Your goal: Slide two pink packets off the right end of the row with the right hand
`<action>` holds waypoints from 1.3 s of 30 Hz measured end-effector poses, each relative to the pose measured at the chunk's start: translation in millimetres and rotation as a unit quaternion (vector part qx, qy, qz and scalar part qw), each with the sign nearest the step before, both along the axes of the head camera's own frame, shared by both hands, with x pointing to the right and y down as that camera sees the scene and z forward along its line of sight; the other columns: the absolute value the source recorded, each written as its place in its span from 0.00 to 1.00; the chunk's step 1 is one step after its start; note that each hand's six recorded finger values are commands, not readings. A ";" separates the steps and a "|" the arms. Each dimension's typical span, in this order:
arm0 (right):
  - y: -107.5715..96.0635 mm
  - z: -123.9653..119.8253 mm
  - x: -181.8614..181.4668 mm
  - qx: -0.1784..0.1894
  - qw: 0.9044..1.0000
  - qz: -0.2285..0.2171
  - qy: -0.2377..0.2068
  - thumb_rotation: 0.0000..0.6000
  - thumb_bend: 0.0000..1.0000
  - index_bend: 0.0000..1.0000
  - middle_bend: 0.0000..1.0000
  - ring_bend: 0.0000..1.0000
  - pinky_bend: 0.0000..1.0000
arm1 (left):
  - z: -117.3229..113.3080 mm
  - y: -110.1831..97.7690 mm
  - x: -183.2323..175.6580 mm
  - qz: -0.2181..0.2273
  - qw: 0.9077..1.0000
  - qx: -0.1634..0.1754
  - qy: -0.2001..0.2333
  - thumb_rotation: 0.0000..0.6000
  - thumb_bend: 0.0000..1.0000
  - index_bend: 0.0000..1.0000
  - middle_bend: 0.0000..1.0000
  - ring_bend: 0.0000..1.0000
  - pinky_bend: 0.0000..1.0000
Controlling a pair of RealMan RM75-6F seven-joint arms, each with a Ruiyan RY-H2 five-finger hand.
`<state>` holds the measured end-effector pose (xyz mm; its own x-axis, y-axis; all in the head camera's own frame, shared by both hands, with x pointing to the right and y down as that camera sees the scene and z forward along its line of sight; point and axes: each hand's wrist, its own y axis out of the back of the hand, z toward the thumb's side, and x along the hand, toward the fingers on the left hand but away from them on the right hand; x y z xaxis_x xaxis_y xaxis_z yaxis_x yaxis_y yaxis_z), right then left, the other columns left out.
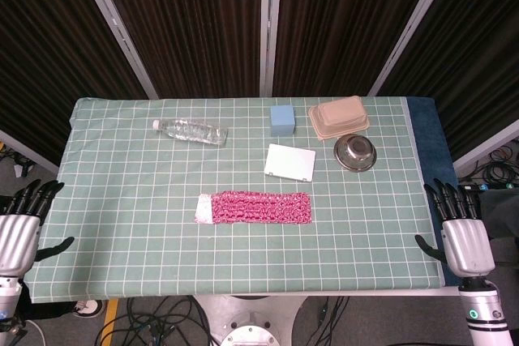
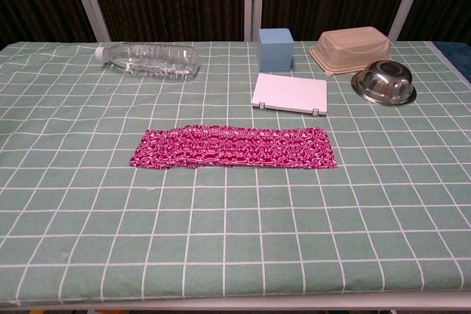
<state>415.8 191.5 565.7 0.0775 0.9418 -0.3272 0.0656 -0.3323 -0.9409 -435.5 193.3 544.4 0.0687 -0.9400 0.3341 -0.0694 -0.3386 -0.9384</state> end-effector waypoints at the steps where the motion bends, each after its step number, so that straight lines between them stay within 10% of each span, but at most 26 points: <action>1: 0.1 0.1 0.1 0.000 1.000 0.000 0.000 1.00 0.11 0.00 0.00 0.00 0.00 | 0.4 -0.2 0.1 -0.001 1.000 0.000 0.000 1.00 0.00 0.11 0.11 0.04 0.14; 12: -0.6 -0.8 0.0 0.001 1.000 0.004 -0.003 1.00 0.17 0.00 0.00 0.00 0.00 | 2.9 -6.2 4.7 -0.001 1.000 -0.001 0.000 1.00 0.00 0.11 0.11 0.04 0.14; 18: 1.5 1.7 -2.8 -0.006 1.000 -0.002 0.004 1.00 0.91 0.00 0.00 0.00 0.00 | 0.4 -5.7 3.2 -0.003 1.000 0.000 0.002 1.00 0.00 0.11 0.11 0.04 0.14; 20: 2.4 1.5 -3.4 -0.007 1.000 -0.005 0.005 1.00 1.00 0.00 0.02 0.00 0.01 | -0.2 -2.5 1.0 -0.005 1.000 -0.001 0.003 1.00 0.00 0.11 0.11 0.04 0.14; 23: 2.2 1.1 -1.5 -0.008 1.000 -0.003 0.004 1.00 1.00 0.00 0.16 0.19 0.25 | 2.1 1.2 -2.9 -0.006 1.000 -0.003 0.003 1.00 0.00 0.11 0.11 0.04 0.14; 27: 2.7 6.6 -1.0 -0.027 1.000 -0.003 0.002 1.00 1.00 0.00 0.62 0.68 0.67 | 5.4 2.2 -2.7 -0.006 1.000 -0.006 0.003 1.00 0.00 0.11 0.11 0.04 0.14; 31: 4.9 16.3 -3.1 -0.050 0.999 -0.012 0.007 1.00 1.00 0.00 0.84 0.84 0.75 | 6.8 2.2 -3.5 -0.008 1.000 -0.008 0.002 1.00 0.00 0.11 0.11 0.04 0.14; 39: 3.6 27.9 -17.0 -0.065 0.997 -0.034 0.020 1.00 1.00 0.04 0.90 0.89 0.77 | 8.4 3.3 -5.2 -0.010 1.000 -0.010 0.001 1.00 0.00 0.11 0.11 0.04 0.14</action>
